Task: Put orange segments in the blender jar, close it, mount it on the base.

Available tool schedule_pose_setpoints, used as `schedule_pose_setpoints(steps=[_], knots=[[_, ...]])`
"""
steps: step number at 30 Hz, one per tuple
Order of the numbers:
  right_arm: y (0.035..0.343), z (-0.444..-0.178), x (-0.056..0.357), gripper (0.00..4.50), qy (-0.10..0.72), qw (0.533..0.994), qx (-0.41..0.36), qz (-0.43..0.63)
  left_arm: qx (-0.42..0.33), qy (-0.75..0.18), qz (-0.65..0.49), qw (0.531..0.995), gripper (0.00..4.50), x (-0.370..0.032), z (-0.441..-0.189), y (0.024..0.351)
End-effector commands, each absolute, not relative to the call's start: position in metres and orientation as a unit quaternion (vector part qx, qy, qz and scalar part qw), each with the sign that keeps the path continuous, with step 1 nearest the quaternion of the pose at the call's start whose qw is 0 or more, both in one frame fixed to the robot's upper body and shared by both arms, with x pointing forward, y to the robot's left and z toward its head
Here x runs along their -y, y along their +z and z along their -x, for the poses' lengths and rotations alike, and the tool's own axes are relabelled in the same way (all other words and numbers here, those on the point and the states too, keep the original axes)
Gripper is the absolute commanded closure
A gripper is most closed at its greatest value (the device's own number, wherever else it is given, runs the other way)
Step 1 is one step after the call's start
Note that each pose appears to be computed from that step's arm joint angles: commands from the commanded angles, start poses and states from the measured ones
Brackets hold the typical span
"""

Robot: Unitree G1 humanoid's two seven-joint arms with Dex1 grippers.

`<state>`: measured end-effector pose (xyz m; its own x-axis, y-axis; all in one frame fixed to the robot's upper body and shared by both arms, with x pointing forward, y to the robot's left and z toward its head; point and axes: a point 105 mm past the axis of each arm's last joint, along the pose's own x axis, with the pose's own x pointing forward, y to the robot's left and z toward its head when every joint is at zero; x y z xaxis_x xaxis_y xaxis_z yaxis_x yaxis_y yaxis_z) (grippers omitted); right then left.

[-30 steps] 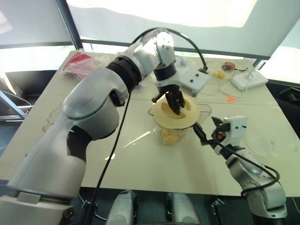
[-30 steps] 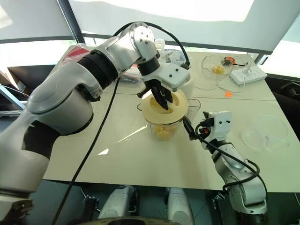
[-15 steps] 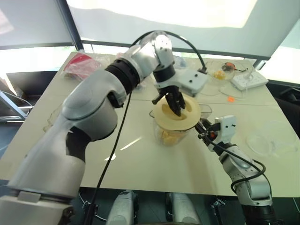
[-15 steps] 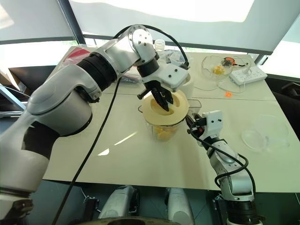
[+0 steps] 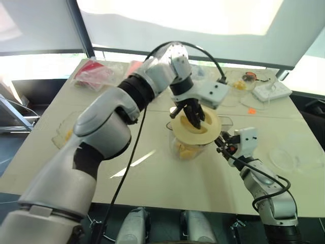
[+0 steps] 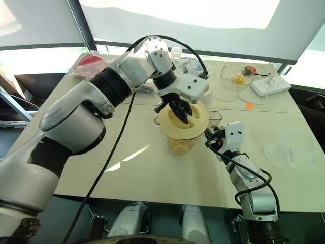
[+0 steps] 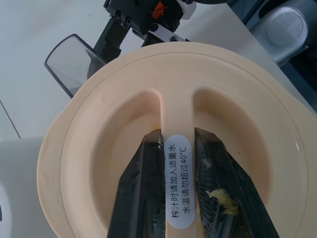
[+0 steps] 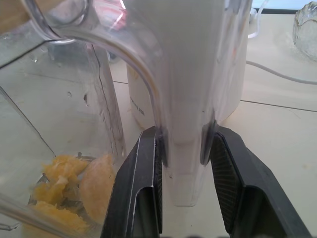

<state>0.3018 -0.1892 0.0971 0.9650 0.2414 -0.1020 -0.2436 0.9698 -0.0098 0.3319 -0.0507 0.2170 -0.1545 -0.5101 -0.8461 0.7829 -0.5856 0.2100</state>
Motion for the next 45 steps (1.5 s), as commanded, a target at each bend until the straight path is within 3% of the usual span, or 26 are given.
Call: schedule_pose_setpoints(steps=[1, 7, 13, 29, 45], knots=[[0.115, -0.305, 0.203, 3.67, 0.095, 0.995, -0.019, 0.018, -0.268, -0.689, -0.486, 0.467, 4.26, 0.024, -0.346, 0.156], [0.116, -0.307, 0.204, 3.67, 0.101, 0.994, -0.021, 0.021, -0.347, -0.64, -0.427, 0.536, 4.26, 0.025, -0.345, 0.151], [0.117, -0.306, 0.205, 3.67, 0.103, 0.994, -0.021, 0.023, -0.383, -0.616, -0.425, 0.542, 4.26, 0.013, -0.344, 0.143], [0.12, -0.295, 0.201, 3.67, 0.061, 0.997, -0.032, 0.042, -0.37, -0.604, -0.415, 0.572, 4.26, 0.007, -0.359, 0.151], [0.14, -0.291, 0.169, 3.67, 0.037, 0.998, -0.005, 0.042, -0.397, -0.572, -0.392, 0.601, 4.26, -0.011, -0.358, 0.155]])
